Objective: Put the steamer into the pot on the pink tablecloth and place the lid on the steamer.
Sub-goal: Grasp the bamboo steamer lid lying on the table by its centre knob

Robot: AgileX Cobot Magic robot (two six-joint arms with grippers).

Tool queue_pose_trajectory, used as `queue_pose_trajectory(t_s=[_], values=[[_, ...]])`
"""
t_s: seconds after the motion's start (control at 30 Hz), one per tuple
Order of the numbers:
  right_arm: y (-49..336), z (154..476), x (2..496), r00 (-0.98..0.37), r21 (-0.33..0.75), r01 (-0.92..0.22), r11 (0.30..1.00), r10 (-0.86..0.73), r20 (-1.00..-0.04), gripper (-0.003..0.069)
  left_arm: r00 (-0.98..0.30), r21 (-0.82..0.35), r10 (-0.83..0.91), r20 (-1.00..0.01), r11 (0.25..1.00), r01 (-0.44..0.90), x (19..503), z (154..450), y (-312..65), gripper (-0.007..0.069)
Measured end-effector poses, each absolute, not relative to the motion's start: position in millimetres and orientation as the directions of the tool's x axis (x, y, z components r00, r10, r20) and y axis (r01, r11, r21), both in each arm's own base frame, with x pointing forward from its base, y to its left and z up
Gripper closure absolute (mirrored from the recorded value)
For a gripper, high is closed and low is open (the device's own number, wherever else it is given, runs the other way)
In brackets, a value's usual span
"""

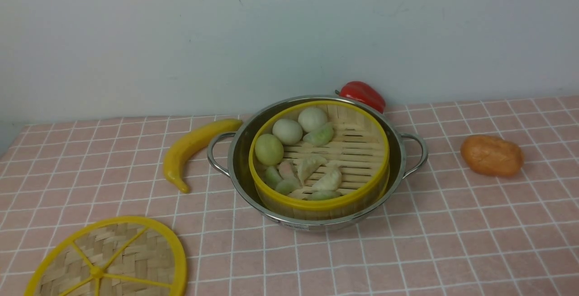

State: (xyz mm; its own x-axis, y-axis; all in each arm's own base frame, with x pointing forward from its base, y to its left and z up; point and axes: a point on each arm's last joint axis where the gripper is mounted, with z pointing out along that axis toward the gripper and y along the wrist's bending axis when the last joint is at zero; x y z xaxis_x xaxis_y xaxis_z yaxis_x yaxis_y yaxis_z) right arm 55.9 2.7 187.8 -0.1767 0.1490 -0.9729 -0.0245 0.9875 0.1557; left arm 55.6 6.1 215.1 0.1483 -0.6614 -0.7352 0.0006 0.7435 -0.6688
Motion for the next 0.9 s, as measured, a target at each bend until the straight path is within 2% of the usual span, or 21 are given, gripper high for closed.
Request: queue_pose_trajectory(t_s=[0.03, 0.17, 0.2, 0.23, 0.27, 0.3, 0.37, 0.47, 0.57, 0.7, 0.9], values=[[3, 188, 56, -0.177, 0.156, -0.025, 0.988, 0.149, -0.973, 0.0416, 0.149, -0.664, -0.657, -0.739, 0.748, 0.002, 55, 216, 6, 0.0382], [3, 188, 56, -0.177, 0.156, -0.025, 0.987, 0.149, -0.973, 0.0416, 0.122, -0.498, -0.498, -0.858, 0.867, 0.034, 49, 253, -1, 0.0382], [3, 188, 56, -0.177, 0.156, -0.025, 0.987, 0.149, -0.973, 0.0416, 0.119, -0.497, -0.498, -0.859, 0.867, 0.038, 48, 255, -1, 0.0382], [3, 188, 56, -0.177, 0.157, -0.024, 0.987, 0.150, -0.973, 0.0416, 0.045, -0.408, -0.409, -0.911, 0.912, 0.033, 48, 270, -5, 0.0382], [3, 188, 56, -0.177, 0.157, -0.024, 0.987, 0.150, -0.973, 0.0416, 0.000, -0.366, -0.366, -0.931, 0.930, 0.033, 48, 276, -6, 0.0382], [3, 188, 56, -0.177, 0.157, -0.024, 0.987, 0.150, -0.973, 0.0416, -0.103, -0.310, -0.306, -0.947, 0.951, 0.024, 50, 285, -8, 0.0382], [3, 188, 56, -0.177, 0.157, -0.024, 0.987, 0.150, -0.973, 0.0416, -0.293, -0.232, -0.219, -0.931, 0.973, 0.010, 54, 294, -10, 0.0382], [3, 188, 56, -0.177, 0.157, -0.024, 0.987, 0.150, -0.973, 0.0416, -0.598, -0.132, -0.123, -0.792, 0.991, -0.029, 68, 295, -6, 0.0382], [3, 188, 56, -0.177, 0.159, -0.024, 0.987, 0.152, -0.972, 0.0416, -0.796, -0.073, -0.088, -0.599, 0.996, -0.055, 85, 292, 0, 0.0382], [3, 188, 56, -0.177, 0.159, -0.024, 0.987, 0.152, -0.972, 0.0416, -0.913, -0.010, -0.059, -0.403, 0.998, -0.060, 125, 280, 9, 0.0382], [3, 188, 56, -0.177, 0.159, -0.024, 0.987, 0.152, -0.972, 0.0416, -0.954, 0.012, -0.037, -0.299, 0.999, -0.043, 183, 259, 15, 0.0382]])
